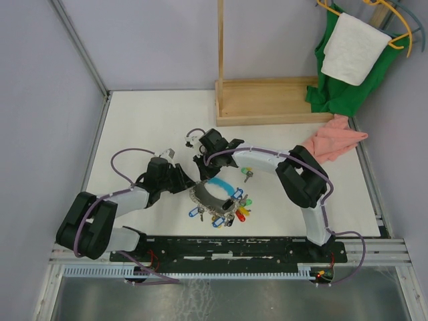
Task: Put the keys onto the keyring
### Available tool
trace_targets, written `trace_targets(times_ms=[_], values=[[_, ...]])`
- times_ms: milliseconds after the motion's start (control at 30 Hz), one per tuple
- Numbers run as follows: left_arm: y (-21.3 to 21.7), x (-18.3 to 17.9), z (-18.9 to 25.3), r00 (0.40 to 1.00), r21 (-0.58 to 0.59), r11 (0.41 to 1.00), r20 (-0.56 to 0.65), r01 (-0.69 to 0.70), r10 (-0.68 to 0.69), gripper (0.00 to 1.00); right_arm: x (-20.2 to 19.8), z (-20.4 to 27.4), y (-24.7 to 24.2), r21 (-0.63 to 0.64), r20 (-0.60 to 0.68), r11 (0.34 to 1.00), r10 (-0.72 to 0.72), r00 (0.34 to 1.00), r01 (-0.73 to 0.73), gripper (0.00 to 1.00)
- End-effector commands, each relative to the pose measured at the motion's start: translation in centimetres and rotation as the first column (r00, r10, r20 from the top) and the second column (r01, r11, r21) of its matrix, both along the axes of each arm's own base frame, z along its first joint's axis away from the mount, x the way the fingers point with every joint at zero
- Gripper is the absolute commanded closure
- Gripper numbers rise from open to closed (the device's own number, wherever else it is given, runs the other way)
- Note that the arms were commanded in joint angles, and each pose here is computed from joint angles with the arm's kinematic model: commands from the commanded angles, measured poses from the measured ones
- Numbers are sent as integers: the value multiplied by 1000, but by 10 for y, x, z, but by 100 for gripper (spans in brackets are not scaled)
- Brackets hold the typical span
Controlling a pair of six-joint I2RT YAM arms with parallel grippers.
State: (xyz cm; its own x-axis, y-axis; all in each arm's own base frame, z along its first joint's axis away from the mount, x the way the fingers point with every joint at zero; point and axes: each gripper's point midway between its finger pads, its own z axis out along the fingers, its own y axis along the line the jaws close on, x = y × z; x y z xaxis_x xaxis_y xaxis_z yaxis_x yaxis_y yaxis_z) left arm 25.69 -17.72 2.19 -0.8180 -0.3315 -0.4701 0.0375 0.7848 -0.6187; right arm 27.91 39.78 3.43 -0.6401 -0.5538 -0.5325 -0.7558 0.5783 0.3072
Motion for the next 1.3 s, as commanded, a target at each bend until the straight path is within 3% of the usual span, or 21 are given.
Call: trace_targets(times_ms=[0,133,333,567,800,1000,1267], values=[[1,14,29,993,16,1000,120,20,-21,66,9,54,-7,30,125,998,46,991,-51,99],[-3,21,62,960,0,998,275,61,-58,63,0,63,-22,-35,100,996,88,991,-85,99],[-7,26,107,864,-23,994,497,105,-80,60,-14,60,-42,-127,17,986,111,994,-108,99],[-3,17,104,847,-5,994,524,112,-93,59,-15,29,-51,-248,-72,960,116,991,-131,99],[-5,11,91,842,33,989,520,146,-141,57,-3,7,-51,-306,-69,942,125,990,-140,93],[-16,8,86,823,66,976,528,207,-210,54,-1,25,-47,-269,-29,953,138,990,-140,76],[-41,8,90,729,166,931,584,324,-358,48,-15,70,-74,-176,86,984,50,995,-34,55]])
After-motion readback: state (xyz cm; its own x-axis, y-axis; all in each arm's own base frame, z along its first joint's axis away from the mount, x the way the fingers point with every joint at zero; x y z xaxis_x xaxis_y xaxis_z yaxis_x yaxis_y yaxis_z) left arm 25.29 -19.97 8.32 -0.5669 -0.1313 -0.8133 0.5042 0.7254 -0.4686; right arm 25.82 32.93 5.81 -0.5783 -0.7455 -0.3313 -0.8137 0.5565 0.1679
